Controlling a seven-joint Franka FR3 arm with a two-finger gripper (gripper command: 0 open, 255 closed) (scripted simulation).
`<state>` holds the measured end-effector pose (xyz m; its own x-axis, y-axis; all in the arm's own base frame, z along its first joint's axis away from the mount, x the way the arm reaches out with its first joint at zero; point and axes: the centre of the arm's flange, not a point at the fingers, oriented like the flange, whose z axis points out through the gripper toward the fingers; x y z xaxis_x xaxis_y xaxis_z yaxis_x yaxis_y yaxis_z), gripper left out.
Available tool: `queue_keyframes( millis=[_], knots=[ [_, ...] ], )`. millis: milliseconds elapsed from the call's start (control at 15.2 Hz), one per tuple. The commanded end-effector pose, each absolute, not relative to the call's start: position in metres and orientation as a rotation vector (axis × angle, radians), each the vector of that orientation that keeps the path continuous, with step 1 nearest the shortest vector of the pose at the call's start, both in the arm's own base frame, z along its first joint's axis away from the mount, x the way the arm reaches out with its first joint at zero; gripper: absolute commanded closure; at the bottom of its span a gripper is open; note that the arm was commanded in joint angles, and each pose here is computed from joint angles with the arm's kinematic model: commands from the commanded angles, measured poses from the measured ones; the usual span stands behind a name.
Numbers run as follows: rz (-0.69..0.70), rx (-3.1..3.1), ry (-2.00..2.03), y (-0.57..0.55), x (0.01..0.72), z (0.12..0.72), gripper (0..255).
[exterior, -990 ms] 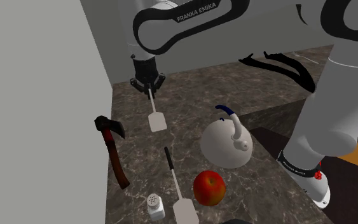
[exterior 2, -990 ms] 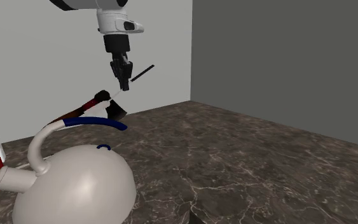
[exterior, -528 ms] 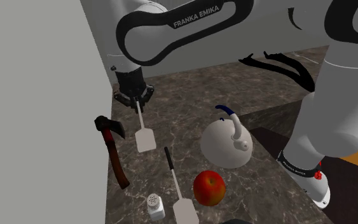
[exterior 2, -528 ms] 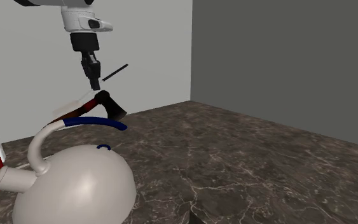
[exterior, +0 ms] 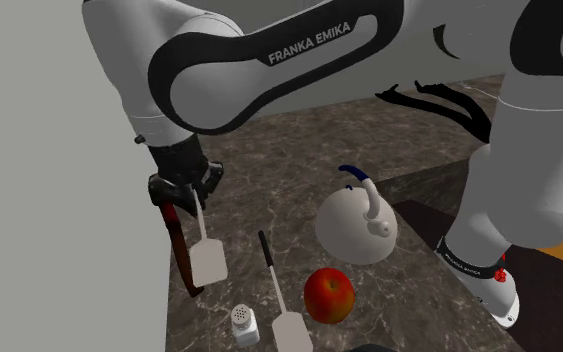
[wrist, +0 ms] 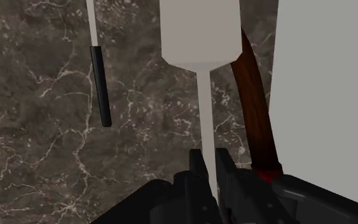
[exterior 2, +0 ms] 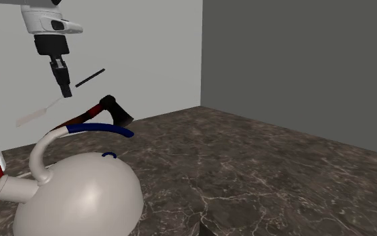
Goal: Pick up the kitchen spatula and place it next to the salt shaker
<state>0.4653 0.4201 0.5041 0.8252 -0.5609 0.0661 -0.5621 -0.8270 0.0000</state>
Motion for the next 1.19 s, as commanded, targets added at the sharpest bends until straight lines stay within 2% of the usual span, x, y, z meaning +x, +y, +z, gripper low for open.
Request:
queue_keyframes(
  millis=[0, 462, 1122],
  knots=[
    [0.099, 2.982, -0.92, 0.448, 0.456, 0.504, 255],
    [0.099, 2.982, -0.92, 0.536, 0.418, 0.504, 255],
    [0.099, 2.982, -0.92, 0.536, 0.418, 0.451, 255]
  ],
)
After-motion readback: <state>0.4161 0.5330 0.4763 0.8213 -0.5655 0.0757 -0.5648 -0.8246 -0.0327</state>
